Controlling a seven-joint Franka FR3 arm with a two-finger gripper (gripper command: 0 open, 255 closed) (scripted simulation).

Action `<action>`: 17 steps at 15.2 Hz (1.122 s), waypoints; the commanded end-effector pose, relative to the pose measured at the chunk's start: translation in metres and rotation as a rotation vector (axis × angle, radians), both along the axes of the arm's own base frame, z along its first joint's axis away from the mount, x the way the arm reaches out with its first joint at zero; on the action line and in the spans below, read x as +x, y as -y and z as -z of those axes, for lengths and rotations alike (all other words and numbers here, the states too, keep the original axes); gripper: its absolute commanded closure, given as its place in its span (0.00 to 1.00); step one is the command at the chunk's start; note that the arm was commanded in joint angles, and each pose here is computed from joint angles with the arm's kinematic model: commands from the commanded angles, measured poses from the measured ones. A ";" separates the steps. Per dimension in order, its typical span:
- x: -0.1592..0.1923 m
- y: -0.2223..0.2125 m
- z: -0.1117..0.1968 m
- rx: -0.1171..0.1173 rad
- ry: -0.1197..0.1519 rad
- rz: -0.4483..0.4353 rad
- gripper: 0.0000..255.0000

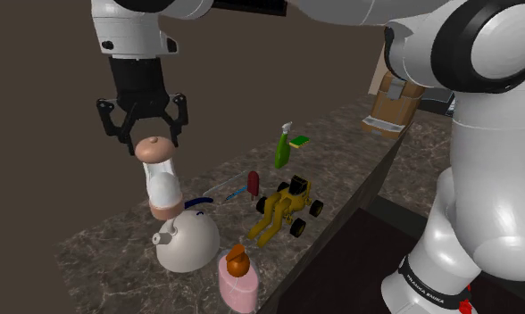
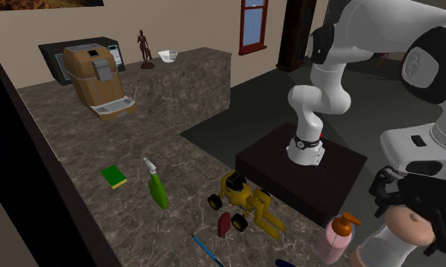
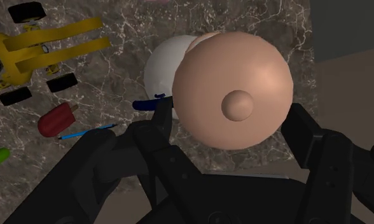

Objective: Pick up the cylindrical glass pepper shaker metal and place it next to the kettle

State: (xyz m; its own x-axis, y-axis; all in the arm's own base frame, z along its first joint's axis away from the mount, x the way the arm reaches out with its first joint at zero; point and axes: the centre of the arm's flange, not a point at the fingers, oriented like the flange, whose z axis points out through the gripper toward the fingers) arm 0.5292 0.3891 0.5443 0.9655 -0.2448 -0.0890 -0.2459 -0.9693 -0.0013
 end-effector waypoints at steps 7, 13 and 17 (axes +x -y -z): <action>0.006 -0.092 0.006 0.000 0.000 0.002 1.00; 0.006 -0.092 0.037 0.000 0.000 0.002 1.00; 0.006 -0.092 0.058 0.000 0.000 0.002 1.00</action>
State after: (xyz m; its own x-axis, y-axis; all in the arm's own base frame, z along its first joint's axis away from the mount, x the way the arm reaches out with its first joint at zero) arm 0.5346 0.4807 0.4911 0.9651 -0.2463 -0.0894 -0.2474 -0.9689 -0.0007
